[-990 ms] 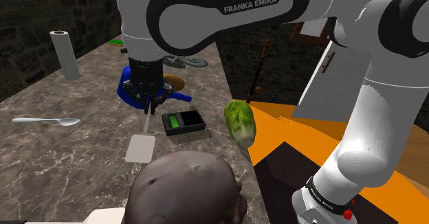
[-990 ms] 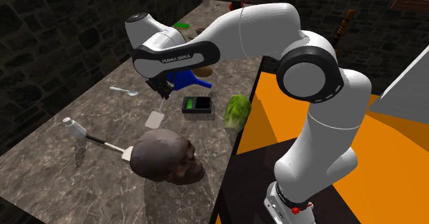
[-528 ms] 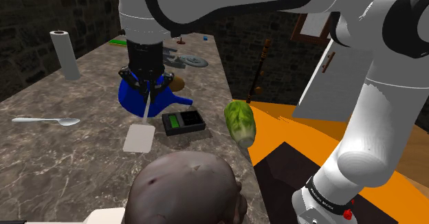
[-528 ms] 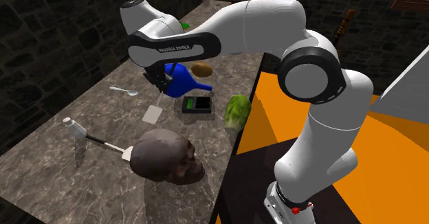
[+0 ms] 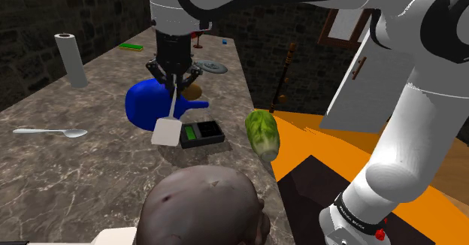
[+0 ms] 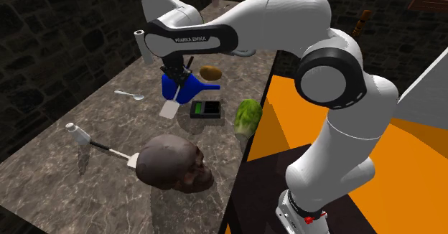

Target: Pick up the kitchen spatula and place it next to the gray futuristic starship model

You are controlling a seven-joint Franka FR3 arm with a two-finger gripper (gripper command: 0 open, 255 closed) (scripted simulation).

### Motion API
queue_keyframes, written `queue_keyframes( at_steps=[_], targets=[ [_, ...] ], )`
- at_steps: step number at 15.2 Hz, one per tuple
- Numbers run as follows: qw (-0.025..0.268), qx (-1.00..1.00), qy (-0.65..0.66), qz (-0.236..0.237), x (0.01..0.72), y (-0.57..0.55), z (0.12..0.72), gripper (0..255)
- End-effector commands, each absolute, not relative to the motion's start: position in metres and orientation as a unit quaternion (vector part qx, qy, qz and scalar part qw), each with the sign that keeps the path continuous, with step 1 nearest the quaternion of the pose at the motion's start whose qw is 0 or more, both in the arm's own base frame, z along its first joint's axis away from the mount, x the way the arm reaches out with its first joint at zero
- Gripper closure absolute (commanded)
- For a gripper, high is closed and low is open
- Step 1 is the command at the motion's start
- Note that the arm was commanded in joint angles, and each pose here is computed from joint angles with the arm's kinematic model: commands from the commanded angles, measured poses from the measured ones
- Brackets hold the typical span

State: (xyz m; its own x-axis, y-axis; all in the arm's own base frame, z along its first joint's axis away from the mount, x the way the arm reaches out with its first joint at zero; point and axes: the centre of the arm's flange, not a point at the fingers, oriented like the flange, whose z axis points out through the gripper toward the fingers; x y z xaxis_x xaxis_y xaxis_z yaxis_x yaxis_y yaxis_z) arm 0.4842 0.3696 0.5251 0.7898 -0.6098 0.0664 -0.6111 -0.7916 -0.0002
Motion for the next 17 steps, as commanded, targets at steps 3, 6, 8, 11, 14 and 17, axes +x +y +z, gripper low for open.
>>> queue_keyframes(
  at_steps=[3,6,8,11,14,17],
  targets=[
    [0.01,0.946,-0.322,0.031,0.509,0.324,0.527,255],
    [0.01,0.946,-0.322,0.031,0.528,0.289,0.527,255],
    [0.01,0.946,-0.322,0.031,0.541,0.266,0.527,255],
    [0.01,0.946,-0.322,0.031,0.561,0.232,0.527,255],
    [0.01,0.946,-0.322,0.031,0.58,0.197,0.527,255],
    [0.01,0.946,-0.322,0.031,0.599,0.163,0.527,255]
  ],
)
